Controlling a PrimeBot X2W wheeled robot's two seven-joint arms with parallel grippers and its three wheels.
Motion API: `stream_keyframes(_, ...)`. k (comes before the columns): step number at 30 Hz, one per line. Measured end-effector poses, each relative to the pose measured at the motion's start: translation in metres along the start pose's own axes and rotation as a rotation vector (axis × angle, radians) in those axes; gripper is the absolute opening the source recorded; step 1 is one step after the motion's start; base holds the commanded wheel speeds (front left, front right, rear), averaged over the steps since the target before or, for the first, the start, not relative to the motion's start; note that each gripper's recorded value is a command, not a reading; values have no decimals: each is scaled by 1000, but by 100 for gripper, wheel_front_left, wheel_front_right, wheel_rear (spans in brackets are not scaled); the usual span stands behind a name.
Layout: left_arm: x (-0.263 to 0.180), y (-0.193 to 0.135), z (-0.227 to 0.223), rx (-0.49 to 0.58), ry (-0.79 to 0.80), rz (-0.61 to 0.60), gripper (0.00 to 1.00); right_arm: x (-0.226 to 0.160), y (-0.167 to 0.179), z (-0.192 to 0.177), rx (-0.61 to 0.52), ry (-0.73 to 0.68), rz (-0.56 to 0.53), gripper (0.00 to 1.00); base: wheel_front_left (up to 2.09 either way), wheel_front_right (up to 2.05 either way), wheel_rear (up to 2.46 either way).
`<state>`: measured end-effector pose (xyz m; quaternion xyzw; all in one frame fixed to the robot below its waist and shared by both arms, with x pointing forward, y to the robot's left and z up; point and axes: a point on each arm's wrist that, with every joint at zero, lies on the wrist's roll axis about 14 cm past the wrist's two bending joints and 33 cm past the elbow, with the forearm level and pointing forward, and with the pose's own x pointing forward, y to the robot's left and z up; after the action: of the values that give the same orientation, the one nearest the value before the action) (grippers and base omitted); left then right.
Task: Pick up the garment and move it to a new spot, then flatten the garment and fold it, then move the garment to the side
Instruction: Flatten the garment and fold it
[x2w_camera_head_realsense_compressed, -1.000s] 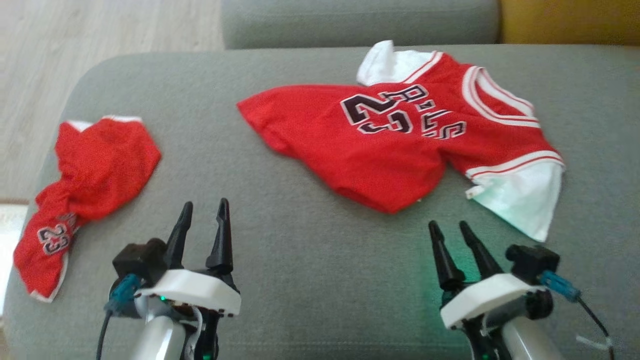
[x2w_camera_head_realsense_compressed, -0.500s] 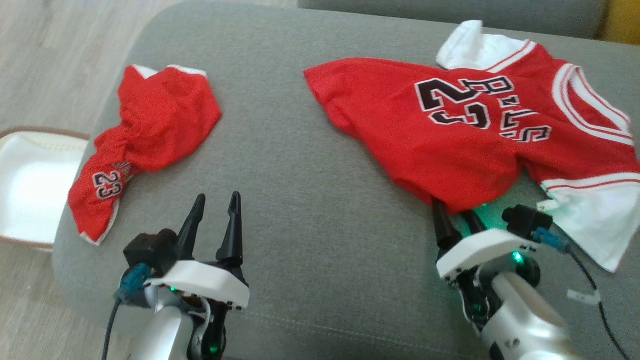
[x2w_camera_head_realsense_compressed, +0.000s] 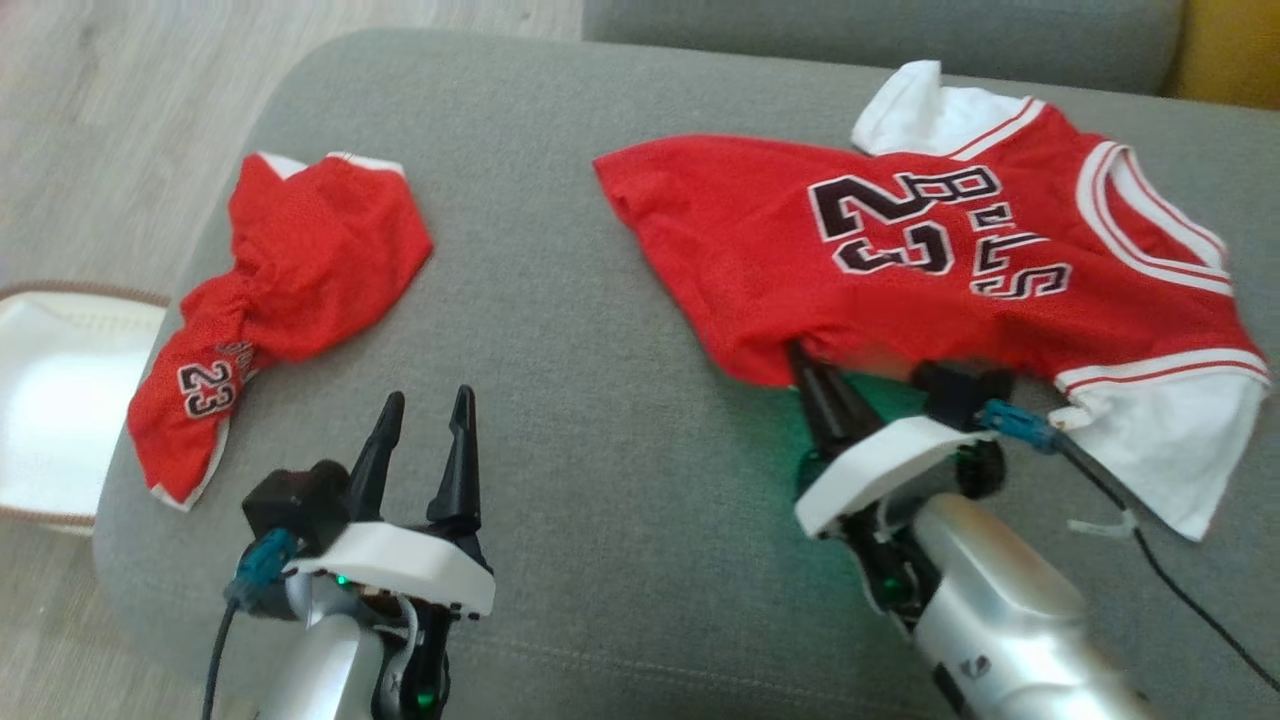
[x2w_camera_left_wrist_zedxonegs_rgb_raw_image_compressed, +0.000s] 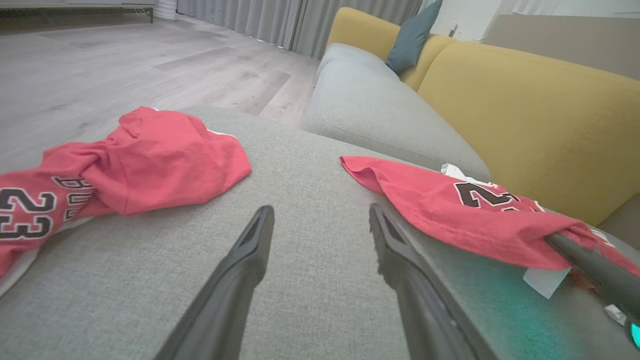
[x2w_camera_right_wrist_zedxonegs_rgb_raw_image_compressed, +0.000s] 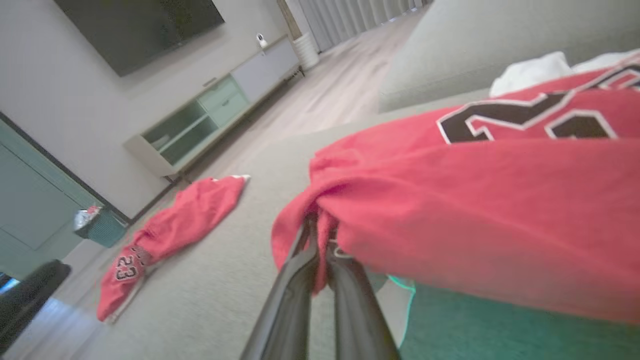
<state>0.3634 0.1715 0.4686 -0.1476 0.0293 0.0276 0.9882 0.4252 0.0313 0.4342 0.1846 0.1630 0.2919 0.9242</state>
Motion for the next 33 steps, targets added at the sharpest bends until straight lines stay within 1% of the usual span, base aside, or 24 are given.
stream_keyframes(2,1,-5,2,-2,-6,-15,100,-2,19,10,14,-31,52,0,0,0,0)
stream_keyframes(5,0,-11,5,-3,-16,-32,100,-7,45,18,79,-51,119,0,0,0,0)
stream_keyframes(8,-1,-15,7,-4,-24,-44,100,-12,55,18,148,-43,137,0,0,0,0)
stream_keyframes(9,-2,-15,7,-4,-23,-41,100,-13,55,16,160,-34,135,0,0,0,0)
stream_keyframes(12,-6,-15,2,-5,-11,-38,100,-16,49,0,143,13,113,0,0,0,0)
stream_keyframes(18,-6,-12,-3,-6,5,-28,100,-22,25,-40,101,137,41,0,0,0,0)
stream_keyframes(19,-6,-11,-4,-6,8,-26,100,-23,22,-46,94,156,34,11,0,0,0)
stream_keyframes(20,-5,-11,-5,-6,10,-26,100,-25,19,-52,88,175,25,100,0,0,0)
stream_keyframes(22,-5,-11,-6,-5,16,-26,100,-28,13,-59,85,195,8,100,0,0,0)
stream_keyframes(26,-2,-15,-7,-5,19,-38,100,-31,7,-60,79,197,-10,100,0,0,0)
stream_keyframes(29,-2,-20,-7,-5,16,-53,100,-33,-2,-51,60,168,-38,100,0,0,0)
stream_keyframes(33,0,-29,-3,-5,5,-81,100,-44,-23,-45,39,143,-109,100,0,0,0)
